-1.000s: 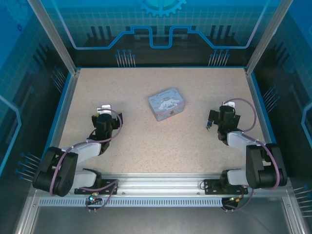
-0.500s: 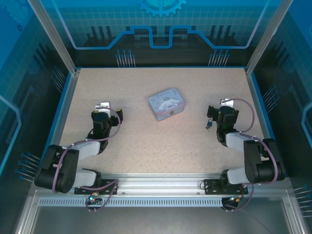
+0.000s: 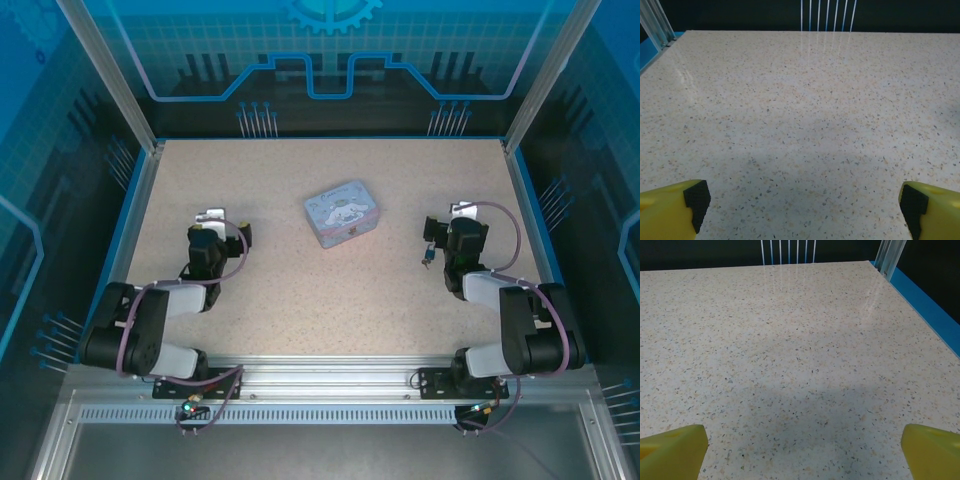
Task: Unlock a padlock with a key
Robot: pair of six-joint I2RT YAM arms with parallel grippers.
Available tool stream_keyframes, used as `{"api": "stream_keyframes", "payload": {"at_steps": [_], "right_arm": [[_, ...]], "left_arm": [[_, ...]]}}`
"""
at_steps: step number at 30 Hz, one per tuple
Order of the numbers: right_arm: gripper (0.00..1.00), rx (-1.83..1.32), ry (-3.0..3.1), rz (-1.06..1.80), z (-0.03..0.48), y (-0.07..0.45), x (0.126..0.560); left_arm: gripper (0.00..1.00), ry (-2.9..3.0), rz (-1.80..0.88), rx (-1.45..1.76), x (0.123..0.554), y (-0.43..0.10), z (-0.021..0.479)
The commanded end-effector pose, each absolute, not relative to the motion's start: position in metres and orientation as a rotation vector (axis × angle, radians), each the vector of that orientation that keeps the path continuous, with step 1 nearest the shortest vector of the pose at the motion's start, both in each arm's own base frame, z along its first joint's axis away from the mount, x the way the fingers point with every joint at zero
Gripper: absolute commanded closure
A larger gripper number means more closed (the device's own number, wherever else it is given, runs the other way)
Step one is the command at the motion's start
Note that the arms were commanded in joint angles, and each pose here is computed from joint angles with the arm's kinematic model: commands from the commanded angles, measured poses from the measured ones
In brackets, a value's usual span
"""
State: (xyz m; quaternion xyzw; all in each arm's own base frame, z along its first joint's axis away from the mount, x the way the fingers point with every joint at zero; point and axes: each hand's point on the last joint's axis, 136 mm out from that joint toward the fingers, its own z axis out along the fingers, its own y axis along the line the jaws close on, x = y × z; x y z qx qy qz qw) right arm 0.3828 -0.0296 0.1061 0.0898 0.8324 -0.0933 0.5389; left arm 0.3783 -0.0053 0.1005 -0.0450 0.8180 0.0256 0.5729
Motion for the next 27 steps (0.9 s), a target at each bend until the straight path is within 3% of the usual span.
{"api": "stream_keyframes", "payload": {"at_steps": [1,11,27], "right_arm": [[0.00,0.171,1.954,-0.200,0.113,-0.021,0.388],[0.00,-0.039,1.878,-0.094,0.101,0.012,0.394],[0.00,-0.042,1.952,-0.099,0.096,0.014,0.396]], "left_arm": [[0.01,1.858,0.052,-0.073,0.389,-0.006,0.110],[0.01,1.878,0.015,-0.078,0.395,-0.004,0.096],[0.01,1.916,-0.048,-0.099,0.399,0.000,0.093]]}}
